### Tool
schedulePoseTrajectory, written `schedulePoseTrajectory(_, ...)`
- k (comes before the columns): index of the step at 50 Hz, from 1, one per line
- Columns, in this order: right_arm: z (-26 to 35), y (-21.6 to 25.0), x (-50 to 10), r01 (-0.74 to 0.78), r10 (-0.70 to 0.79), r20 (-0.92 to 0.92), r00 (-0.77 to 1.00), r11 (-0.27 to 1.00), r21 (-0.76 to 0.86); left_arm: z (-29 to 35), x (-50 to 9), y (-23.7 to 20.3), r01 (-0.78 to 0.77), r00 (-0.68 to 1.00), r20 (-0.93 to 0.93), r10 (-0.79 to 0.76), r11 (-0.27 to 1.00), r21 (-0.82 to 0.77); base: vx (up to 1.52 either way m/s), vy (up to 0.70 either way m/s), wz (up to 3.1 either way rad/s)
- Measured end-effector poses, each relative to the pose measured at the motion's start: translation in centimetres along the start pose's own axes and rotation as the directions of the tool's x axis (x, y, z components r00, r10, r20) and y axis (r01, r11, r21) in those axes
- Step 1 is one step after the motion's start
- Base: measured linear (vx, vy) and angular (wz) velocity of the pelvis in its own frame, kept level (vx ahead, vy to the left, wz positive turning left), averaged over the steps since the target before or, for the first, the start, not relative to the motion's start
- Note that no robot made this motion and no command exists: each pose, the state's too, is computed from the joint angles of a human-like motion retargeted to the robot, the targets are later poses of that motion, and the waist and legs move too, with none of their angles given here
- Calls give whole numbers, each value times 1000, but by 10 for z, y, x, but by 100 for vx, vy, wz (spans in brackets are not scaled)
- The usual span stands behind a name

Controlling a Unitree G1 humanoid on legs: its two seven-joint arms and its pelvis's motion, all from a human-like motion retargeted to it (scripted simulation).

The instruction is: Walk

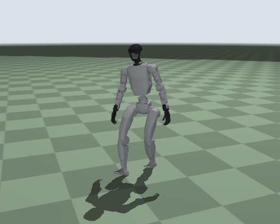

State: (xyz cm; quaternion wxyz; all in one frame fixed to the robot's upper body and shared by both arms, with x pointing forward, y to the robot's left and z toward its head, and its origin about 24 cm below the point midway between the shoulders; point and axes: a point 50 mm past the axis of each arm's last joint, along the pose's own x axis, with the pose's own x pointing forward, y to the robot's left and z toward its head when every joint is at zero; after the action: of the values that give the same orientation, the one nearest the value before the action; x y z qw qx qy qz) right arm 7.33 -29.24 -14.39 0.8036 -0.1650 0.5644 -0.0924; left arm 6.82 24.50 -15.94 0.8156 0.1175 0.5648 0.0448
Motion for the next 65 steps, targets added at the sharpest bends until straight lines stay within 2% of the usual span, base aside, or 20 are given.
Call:
schedulePoseTrajectory(19,-11,-2,-2,14,-13,-29,999,999,31,-1,1,-5,13,1000,-26,-12,999,36,28,-8,5)
schedulePoseTrajectory(43,-12,-2,-1,-36,34,-70,997,999,-29,67,5,11,-47,980,197,30,995,84,18,-5,-3)
schedulePoseTrajectory(65,2,-12,1,16,-16,-12,1000,999,-34,4,2,-1,-6,1000,-22,8,997,76,16,5,-9)
